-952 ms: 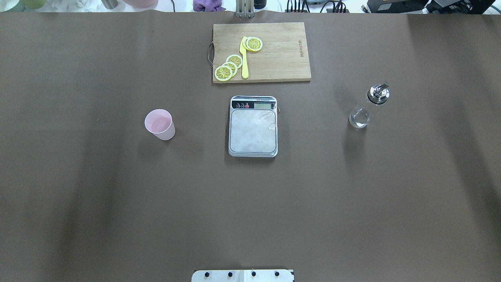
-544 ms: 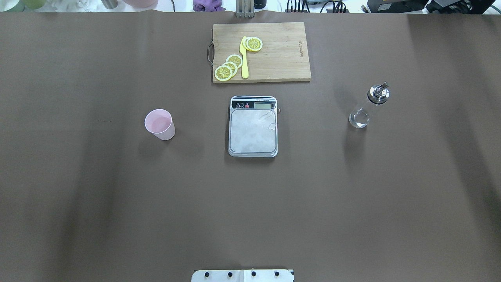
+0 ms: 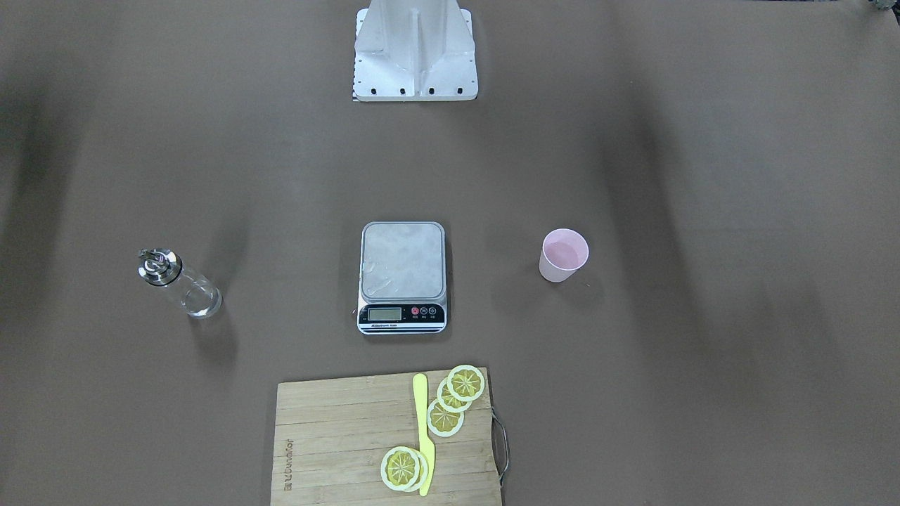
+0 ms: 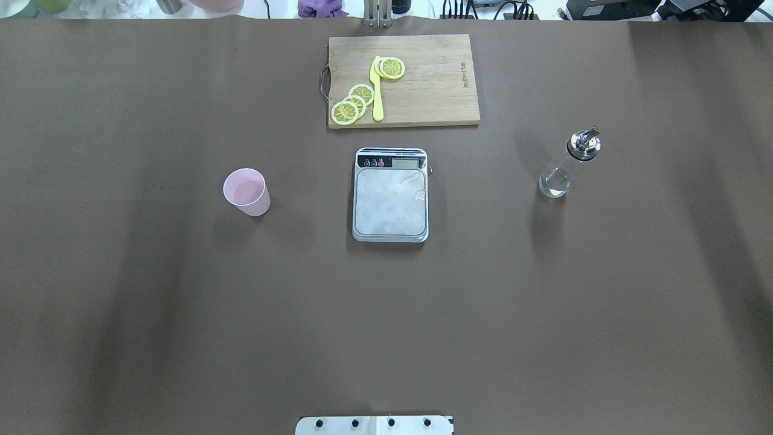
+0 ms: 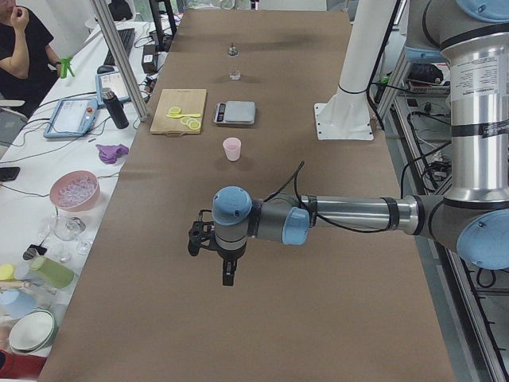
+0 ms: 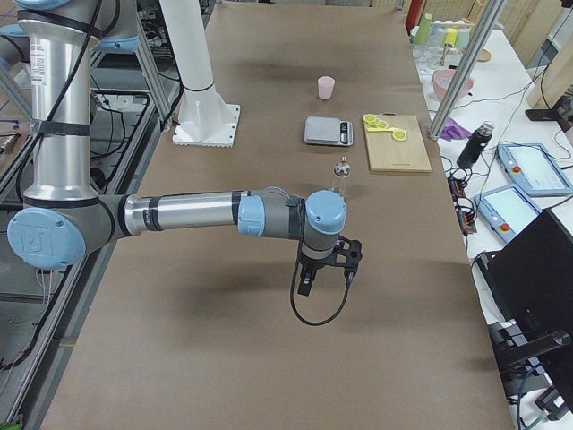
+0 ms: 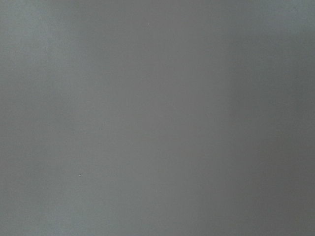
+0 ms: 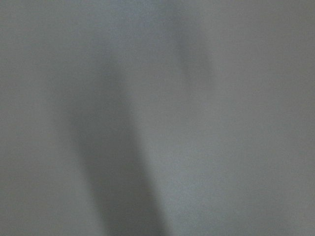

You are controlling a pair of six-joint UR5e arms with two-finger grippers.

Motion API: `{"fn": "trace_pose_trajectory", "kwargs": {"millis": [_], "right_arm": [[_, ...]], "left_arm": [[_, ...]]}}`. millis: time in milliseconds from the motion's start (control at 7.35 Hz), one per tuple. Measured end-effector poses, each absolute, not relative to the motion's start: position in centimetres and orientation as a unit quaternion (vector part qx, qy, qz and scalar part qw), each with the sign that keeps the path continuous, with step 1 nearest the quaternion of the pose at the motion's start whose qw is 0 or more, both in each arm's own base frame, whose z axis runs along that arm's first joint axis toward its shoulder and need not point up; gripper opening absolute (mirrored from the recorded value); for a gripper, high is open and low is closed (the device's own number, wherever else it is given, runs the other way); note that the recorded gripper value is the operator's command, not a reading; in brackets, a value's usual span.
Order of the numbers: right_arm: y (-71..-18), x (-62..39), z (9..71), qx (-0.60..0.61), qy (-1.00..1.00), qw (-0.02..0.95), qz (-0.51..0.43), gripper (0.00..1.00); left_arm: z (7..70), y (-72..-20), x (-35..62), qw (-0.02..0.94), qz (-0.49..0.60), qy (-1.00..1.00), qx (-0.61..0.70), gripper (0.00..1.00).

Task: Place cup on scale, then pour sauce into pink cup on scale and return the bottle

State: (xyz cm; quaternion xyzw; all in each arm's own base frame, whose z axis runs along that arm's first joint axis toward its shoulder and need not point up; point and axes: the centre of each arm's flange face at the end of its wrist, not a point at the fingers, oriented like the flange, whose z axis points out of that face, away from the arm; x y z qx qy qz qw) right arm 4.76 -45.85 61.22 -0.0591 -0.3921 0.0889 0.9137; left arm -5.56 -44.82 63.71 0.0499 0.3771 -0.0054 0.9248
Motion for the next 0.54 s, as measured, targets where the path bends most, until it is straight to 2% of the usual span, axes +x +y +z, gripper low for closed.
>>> {"fn": "trace_pose_trajectory", "kwargs": {"millis": [544], "right_arm": [[-46.48,4.53,60.59,-0.054,-0.390,0.915,0.086,1.00]], "left_arm": [[62.98,-45.51,-5.40,0.924,-0.002,0.378,0.057,0.98]]}}
